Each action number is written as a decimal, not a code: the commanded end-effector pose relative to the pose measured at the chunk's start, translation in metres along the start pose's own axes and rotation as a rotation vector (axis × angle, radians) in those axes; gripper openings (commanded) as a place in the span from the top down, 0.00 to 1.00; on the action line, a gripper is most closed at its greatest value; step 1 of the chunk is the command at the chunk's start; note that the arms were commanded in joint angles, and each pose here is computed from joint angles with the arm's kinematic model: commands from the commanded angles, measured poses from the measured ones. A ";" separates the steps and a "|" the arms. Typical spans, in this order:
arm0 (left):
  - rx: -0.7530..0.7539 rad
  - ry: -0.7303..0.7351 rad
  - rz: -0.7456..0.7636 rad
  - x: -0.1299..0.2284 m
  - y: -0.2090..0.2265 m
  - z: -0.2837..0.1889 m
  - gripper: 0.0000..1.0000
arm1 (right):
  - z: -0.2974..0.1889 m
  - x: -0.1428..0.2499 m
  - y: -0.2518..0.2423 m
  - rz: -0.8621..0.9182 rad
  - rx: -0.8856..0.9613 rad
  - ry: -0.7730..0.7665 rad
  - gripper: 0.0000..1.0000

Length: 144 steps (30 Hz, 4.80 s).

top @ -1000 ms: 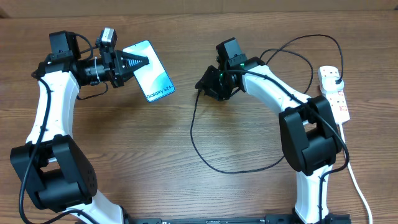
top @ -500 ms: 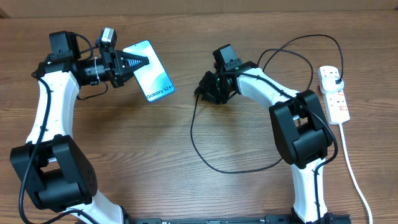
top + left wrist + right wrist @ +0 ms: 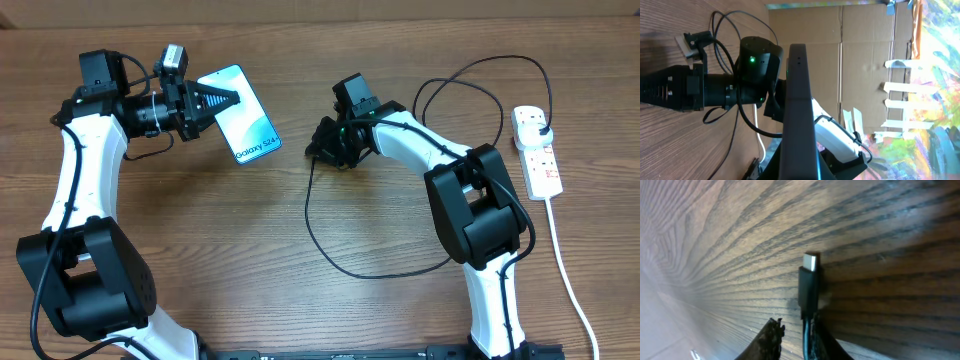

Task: Plug charger to phone and switch on socket
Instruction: 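Lower the right gripper onto the black USB-C plug and grasp it, then carry the USB-C plug with the right gripper to the phone's bottom port, then push the USB-C plug upward into the phone's port with the right gripper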

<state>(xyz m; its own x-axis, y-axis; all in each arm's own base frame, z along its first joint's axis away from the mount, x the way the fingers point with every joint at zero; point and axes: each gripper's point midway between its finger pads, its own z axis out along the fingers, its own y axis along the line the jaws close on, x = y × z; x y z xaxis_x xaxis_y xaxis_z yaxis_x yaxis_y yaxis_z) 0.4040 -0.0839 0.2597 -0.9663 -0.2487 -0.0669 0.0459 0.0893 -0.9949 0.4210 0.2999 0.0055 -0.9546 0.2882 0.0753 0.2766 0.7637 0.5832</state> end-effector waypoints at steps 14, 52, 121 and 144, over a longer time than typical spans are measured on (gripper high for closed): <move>0.015 -0.002 0.043 0.000 -0.008 -0.003 0.96 | 0.009 -0.002 -0.022 -0.166 -0.007 0.063 0.96; 0.090 0.122 0.075 0.025 -0.023 0.033 0.96 | -0.283 0.146 0.069 -0.715 -0.282 -0.026 0.96; 0.107 0.335 0.007 0.077 -0.033 0.098 0.96 | -0.226 0.228 0.067 -0.609 -0.470 -0.041 0.96; 0.114 0.342 0.041 0.080 -0.033 0.100 0.96 | -0.232 0.222 0.065 -0.613 -0.471 -0.067 0.96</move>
<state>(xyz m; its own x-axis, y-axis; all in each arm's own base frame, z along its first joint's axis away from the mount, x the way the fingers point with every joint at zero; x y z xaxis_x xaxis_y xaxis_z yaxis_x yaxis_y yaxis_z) 0.3550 -0.2021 0.2648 -0.9963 0.0688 -0.0513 0.0539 0.0370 -0.9979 0.1987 0.2829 0.2410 -0.9213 -0.0739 -0.3818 -0.3683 0.4812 0.7955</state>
